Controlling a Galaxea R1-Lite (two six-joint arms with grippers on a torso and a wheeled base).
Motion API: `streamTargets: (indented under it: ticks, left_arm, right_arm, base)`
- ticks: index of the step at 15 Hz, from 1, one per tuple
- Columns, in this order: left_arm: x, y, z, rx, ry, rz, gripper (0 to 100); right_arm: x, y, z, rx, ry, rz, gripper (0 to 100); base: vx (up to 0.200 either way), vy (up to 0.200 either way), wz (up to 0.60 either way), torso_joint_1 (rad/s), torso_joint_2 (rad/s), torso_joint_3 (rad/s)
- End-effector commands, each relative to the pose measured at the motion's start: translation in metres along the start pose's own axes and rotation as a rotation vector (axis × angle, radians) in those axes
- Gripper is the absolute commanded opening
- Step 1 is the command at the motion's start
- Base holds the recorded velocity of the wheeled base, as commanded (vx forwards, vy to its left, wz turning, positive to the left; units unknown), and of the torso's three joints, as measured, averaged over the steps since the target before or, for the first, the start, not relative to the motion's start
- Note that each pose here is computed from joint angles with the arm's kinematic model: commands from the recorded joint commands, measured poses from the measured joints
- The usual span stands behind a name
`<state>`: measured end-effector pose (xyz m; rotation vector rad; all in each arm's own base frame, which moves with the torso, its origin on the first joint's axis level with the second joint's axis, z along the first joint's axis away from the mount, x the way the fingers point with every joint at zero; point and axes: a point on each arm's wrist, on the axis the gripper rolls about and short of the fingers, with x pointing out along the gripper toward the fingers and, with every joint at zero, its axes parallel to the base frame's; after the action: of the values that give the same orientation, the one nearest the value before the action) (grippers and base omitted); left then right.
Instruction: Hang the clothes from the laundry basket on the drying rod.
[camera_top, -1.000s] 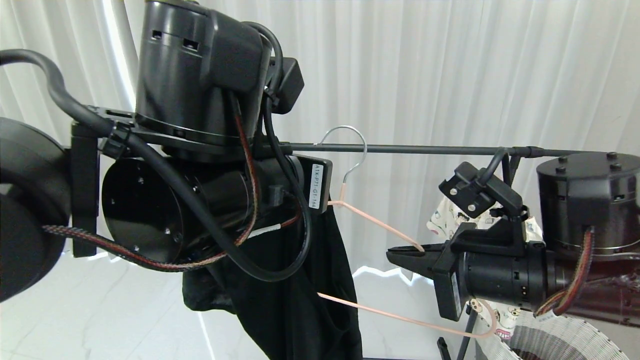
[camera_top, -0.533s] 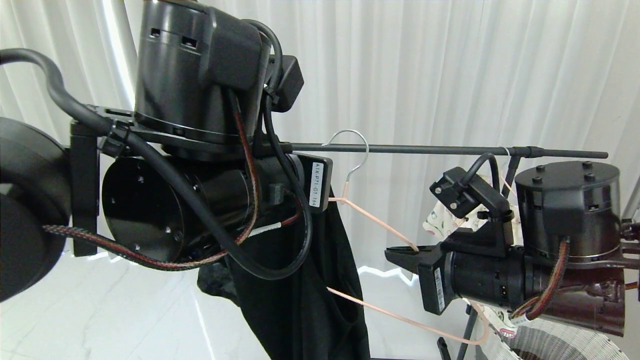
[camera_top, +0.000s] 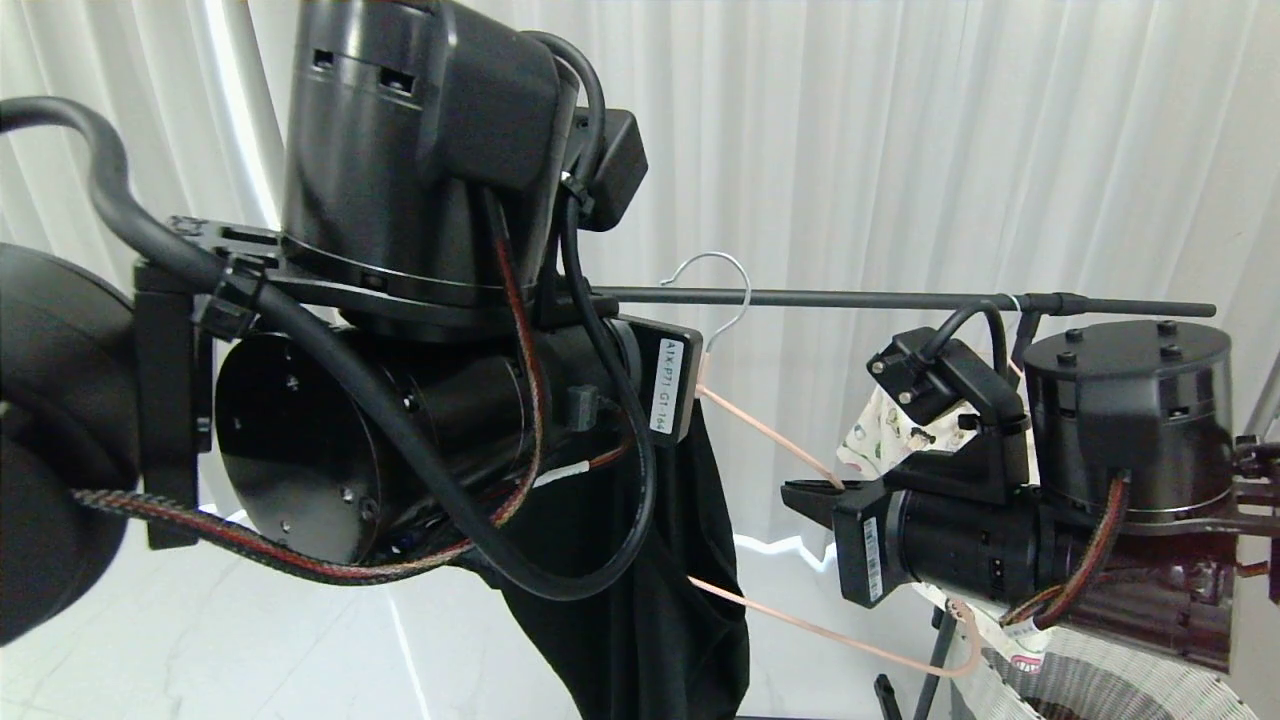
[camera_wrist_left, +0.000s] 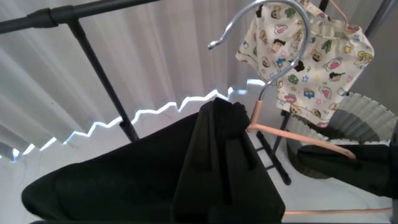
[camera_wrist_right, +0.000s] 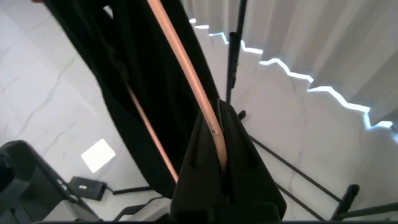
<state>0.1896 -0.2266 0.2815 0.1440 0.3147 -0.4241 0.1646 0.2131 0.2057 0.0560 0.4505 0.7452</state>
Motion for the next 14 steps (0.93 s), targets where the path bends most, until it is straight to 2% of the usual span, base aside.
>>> streamTargets:
  ticks: [1,6,12,13,14]
  left_arm:
    - [0.001,-0.001,-0.002,0.009,0.005,-0.002,0]
    - [-0.002,0.0,0.002,0.011,-0.021,-0.005,0]
    - [0.005,-0.009,0.0,0.037,-0.043,-0.022,0]
    - [0.003,-0.011,-0.002,0.043,-0.04,-0.032,100]
    - [0.003,-0.011,-0.002,0.044,-0.039,-0.031,100]
  right_arm:
    - [0.0,-0.003,0.0,0.005,-0.005,-0.026,0]
    - [0.006,-0.015,0.001,0.018,-0.016,-0.126,0]
    - [0.008,-0.013,0.002,0.013,-0.018,-0.131,0]
    - [0.009,-0.014,0.003,0.015,-0.025,-0.143,0]
    - [0.009,-0.014,0.004,0.017,-0.03,-0.145,0]
  base:
    - [0.0,0.0,0.0,0.0,0.0,0.0]
    - [0.0,0.0,0.0,0.0,0.0,0.0]
    - [0.0,0.0,0.0,0.0,0.0,0.0]
    - [0.0,0.0,0.0,0.0,0.0,0.0]
    - [0.0,0.0,0.0,0.0,0.0,0.0]
